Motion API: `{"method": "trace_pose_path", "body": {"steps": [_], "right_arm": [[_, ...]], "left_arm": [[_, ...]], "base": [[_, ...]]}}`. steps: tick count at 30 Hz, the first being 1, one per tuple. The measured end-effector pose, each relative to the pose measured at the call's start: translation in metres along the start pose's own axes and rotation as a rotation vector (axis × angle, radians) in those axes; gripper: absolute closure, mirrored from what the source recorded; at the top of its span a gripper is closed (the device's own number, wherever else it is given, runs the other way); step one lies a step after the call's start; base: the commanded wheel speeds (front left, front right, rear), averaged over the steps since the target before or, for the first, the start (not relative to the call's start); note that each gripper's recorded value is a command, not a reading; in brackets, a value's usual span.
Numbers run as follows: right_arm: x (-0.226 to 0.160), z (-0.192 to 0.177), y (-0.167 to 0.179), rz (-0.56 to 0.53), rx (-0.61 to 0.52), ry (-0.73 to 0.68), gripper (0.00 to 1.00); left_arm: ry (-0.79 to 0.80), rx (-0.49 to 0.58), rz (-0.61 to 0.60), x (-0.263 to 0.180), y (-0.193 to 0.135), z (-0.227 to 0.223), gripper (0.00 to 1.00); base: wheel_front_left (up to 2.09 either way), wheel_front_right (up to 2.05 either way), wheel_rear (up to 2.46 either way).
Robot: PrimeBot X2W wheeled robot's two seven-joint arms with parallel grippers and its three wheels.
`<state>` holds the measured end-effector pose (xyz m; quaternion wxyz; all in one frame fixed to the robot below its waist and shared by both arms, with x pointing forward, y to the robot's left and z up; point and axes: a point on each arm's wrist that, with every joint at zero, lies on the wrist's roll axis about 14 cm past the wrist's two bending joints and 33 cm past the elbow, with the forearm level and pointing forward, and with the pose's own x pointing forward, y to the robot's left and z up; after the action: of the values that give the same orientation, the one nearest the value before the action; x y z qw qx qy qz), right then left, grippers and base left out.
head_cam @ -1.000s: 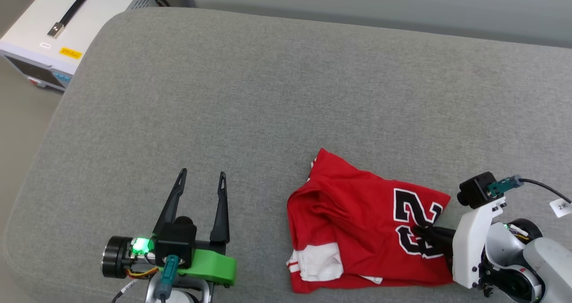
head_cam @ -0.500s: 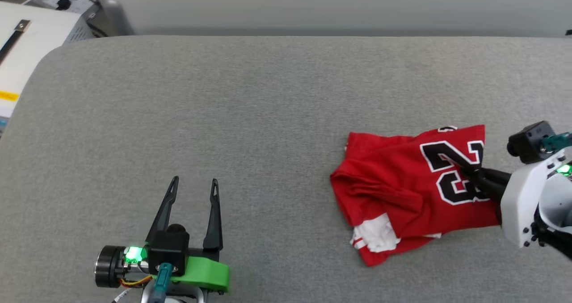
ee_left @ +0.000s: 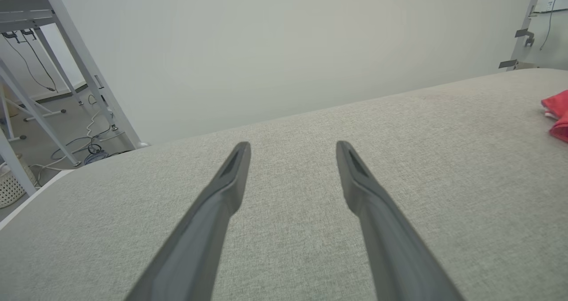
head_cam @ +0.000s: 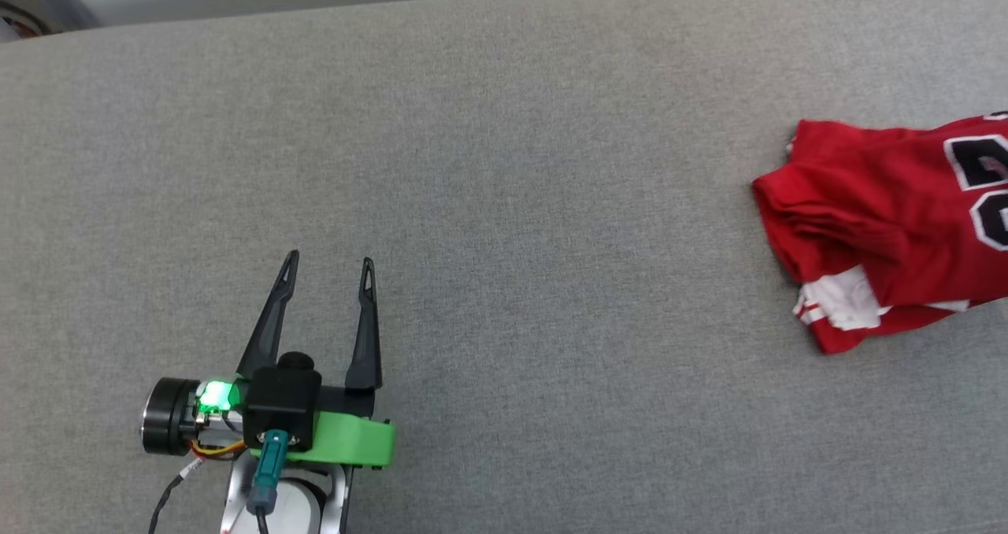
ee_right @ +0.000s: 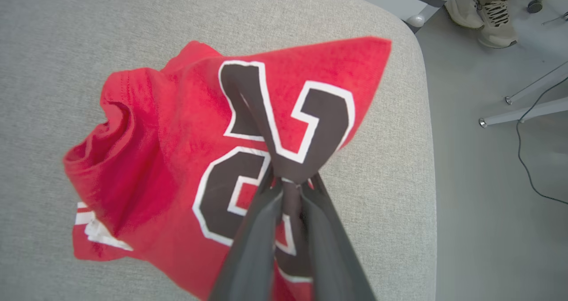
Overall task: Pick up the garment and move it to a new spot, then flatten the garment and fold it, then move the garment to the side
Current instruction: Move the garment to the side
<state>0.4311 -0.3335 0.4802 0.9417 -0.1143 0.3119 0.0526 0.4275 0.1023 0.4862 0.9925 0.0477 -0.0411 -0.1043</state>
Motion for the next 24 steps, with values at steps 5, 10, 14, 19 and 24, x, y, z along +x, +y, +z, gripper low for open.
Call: {"method": "trace_pose_path", "body": {"steps": [5, 10, 14, 19, 24], "right_arm": [[0.017, -0.005, -0.046, -0.128, -0.010, 0.036, 1.00], [0.033, -0.014, -0.085, -0.245, -0.010, 0.085, 1.00], [0.043, -0.021, -0.107, -0.319, -0.023, 0.119, 1.00], [0.058, -0.028, -0.105, -0.335, 0.007, 0.126, 0.47], [0.051, -0.013, -0.110, -0.368, 0.015, 0.038, 0.00]], "left_arm": [[0.020, -0.001, -0.006, 0.012, 0.001, -0.015, 0.00], [0.047, -0.007, -0.012, 0.018, 0.000, -0.030, 0.00], [0.065, -0.002, -0.005, 0.021, 0.004, -0.039, 0.00], [0.078, 0.009, 0.016, 0.018, 0.011, -0.043, 0.00], [0.065, 0.018, 0.028, 0.015, 0.013, -0.034, 0.00]], "base": [[0.00, 0.00, 0.00], [0.00, 0.00, 0.00], [0.00, 0.00, 0.00], [0.00, 0.00, 0.00], [0.00, 0.00, 0.00]]}}
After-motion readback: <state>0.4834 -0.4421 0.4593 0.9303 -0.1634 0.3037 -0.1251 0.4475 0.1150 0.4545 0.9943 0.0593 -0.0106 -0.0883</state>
